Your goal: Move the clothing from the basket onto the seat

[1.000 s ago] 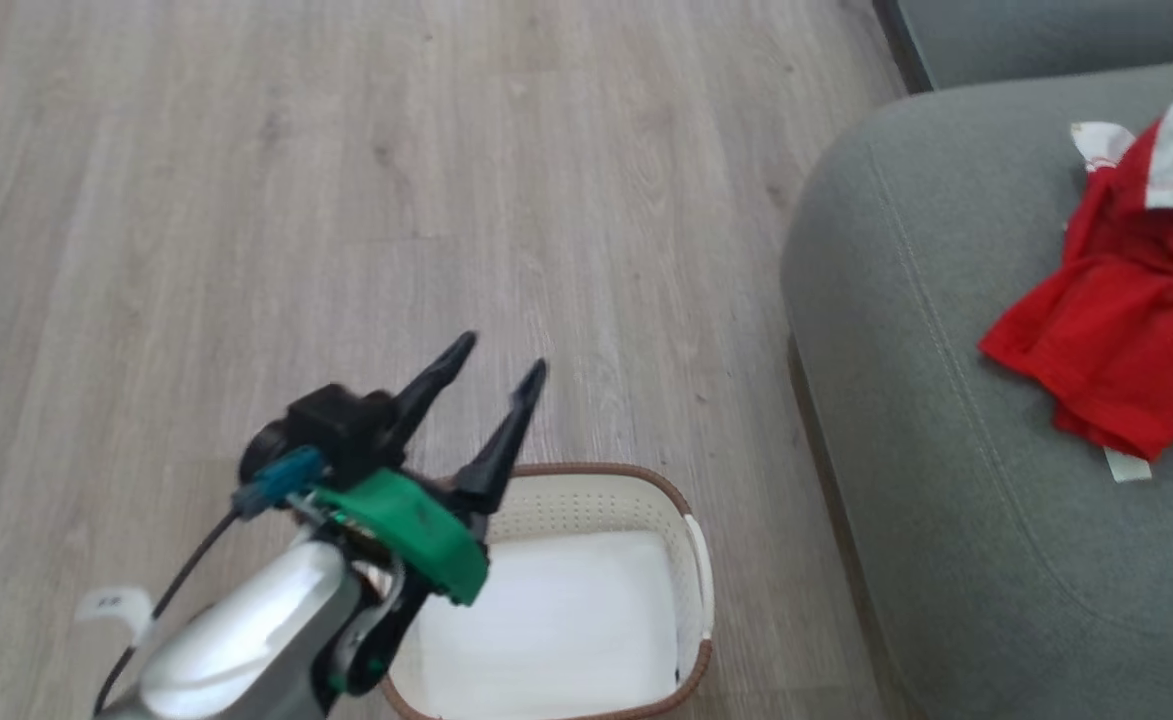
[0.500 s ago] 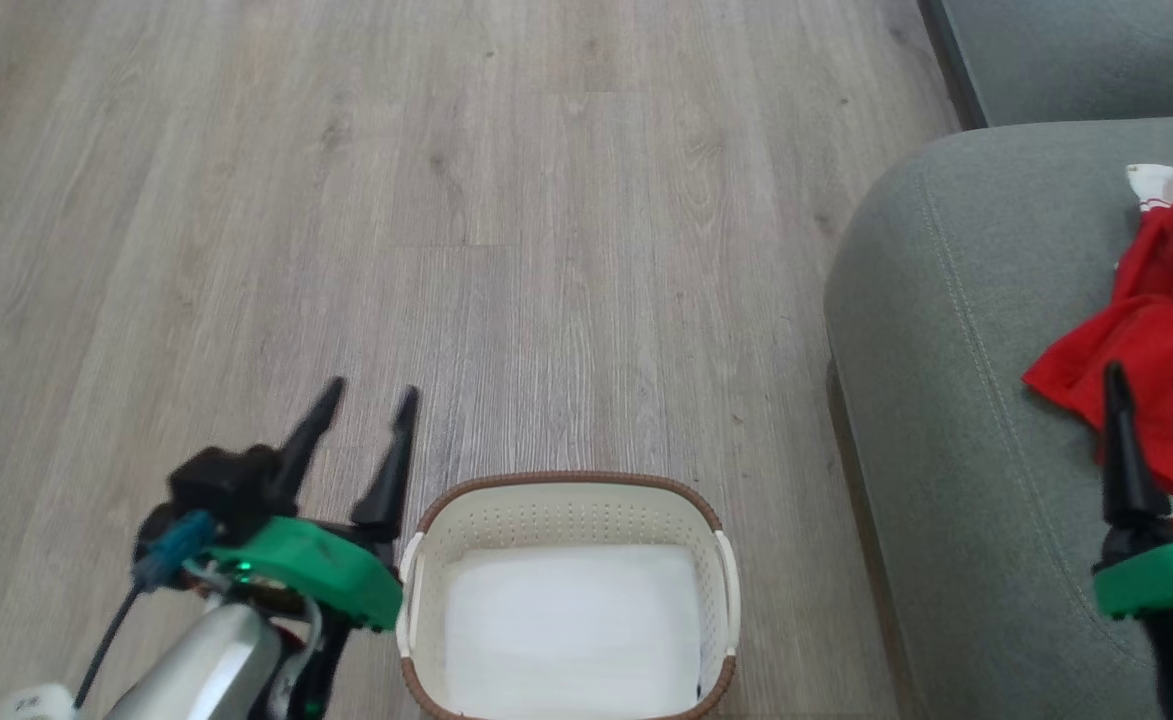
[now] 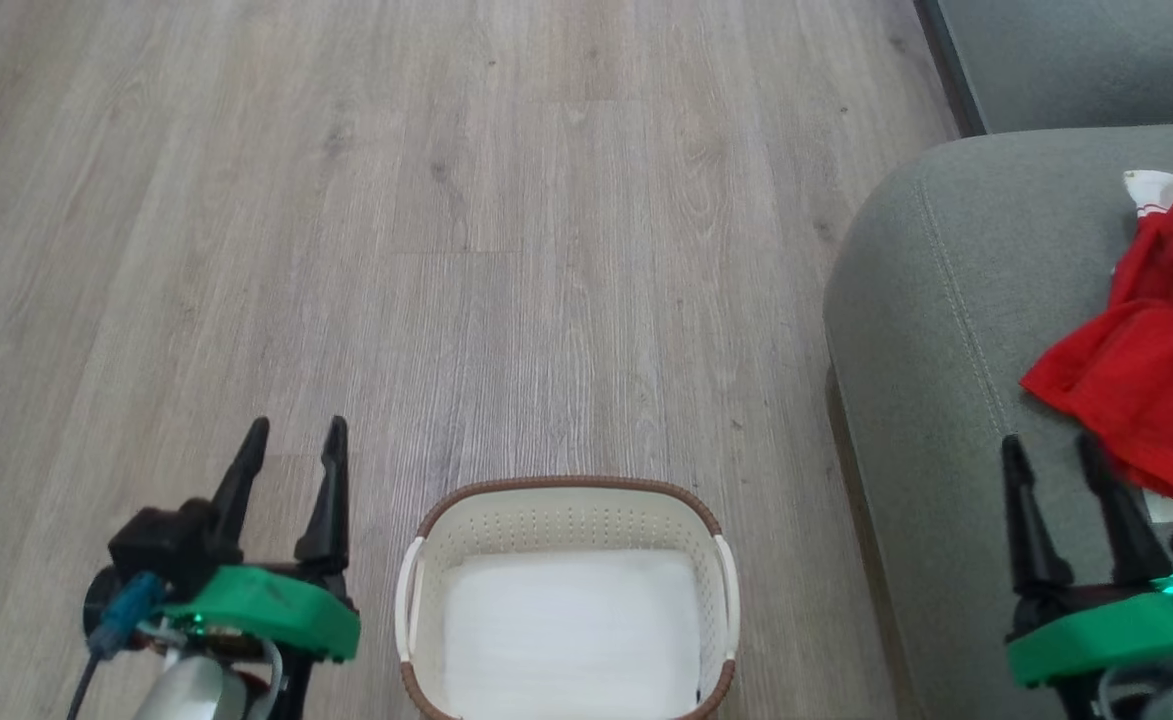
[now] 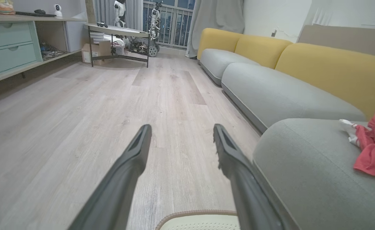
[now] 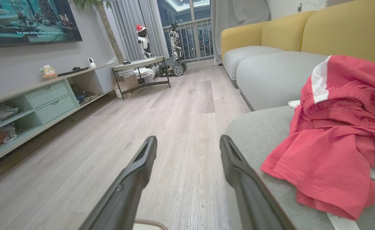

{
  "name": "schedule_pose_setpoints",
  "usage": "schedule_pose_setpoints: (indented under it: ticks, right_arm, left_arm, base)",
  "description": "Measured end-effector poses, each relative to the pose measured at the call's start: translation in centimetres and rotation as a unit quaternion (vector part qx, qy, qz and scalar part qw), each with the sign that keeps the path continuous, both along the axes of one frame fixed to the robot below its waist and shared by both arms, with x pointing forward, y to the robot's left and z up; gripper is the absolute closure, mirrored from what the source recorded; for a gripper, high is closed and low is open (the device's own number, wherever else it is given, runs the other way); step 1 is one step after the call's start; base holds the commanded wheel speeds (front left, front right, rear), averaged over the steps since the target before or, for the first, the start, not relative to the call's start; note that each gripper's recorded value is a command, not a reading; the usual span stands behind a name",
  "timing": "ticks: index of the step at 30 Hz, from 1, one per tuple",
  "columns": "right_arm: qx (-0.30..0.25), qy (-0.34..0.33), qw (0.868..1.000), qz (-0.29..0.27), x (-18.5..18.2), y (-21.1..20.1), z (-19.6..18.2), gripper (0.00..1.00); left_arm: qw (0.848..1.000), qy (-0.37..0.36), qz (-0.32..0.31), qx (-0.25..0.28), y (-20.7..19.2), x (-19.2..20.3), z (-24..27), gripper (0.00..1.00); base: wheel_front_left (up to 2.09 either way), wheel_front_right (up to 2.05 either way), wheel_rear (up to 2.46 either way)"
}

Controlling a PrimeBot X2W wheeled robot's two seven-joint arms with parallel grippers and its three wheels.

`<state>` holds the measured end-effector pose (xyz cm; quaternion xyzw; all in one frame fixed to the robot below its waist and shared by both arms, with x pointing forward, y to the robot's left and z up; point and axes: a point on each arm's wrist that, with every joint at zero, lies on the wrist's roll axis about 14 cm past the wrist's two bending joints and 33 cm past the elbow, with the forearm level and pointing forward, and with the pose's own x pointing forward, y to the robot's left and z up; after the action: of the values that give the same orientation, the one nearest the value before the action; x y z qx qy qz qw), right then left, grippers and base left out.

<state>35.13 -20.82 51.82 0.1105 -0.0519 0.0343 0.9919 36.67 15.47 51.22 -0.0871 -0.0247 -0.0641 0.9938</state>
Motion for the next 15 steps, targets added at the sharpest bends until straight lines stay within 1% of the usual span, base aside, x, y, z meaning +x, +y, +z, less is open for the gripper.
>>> schedule_pose_setpoints:
  ticks: [1, 3, 8, 11, 15]
  right_arm:
    - [-0.001, 0.004, 1.000, 0.004, 0.0, 0.3, -0.3, 0.00]
    - [0.000, 0.010, 1.000, 0.007, -0.1, 0.6, -0.6, 0.00]
    - [0.001, 0.017, 1.000, 0.011, -0.2, 1.1, -1.1, 0.00]
    - [-0.002, 0.023, 1.000, 0.010, -0.2, 1.1, -1.6, 0.00]
    - [-0.006, 0.028, 0.999, 0.016, -0.3, 1.5, -1.9, 0.00]
  left_arm:
    - [1.000, 0.000, 0.000, -0.007, -0.1, 0.0, -0.1, 0.00]
    - [1.000, 0.003, 0.001, -0.002, 0.0, -0.1, -0.5, 0.00]
    - [0.999, 0.016, 0.003, 0.031, 0.4, -0.4, -1.9, 0.00]
    - [0.999, 0.017, -0.005, 0.031, -0.2, -0.5, -2.2, 0.00]
    - [0.999, 0.015, -0.001, 0.037, 0.0, -0.5, -2.2, 0.00]
  base:
    - [0.00, 0.00, 0.00]
    - [0.00, 0.00, 0.00]
    - [0.00, 0.00, 0.00]
    - [0.00, 0.00, 0.00]
    - [0.00, 0.00, 0.00]
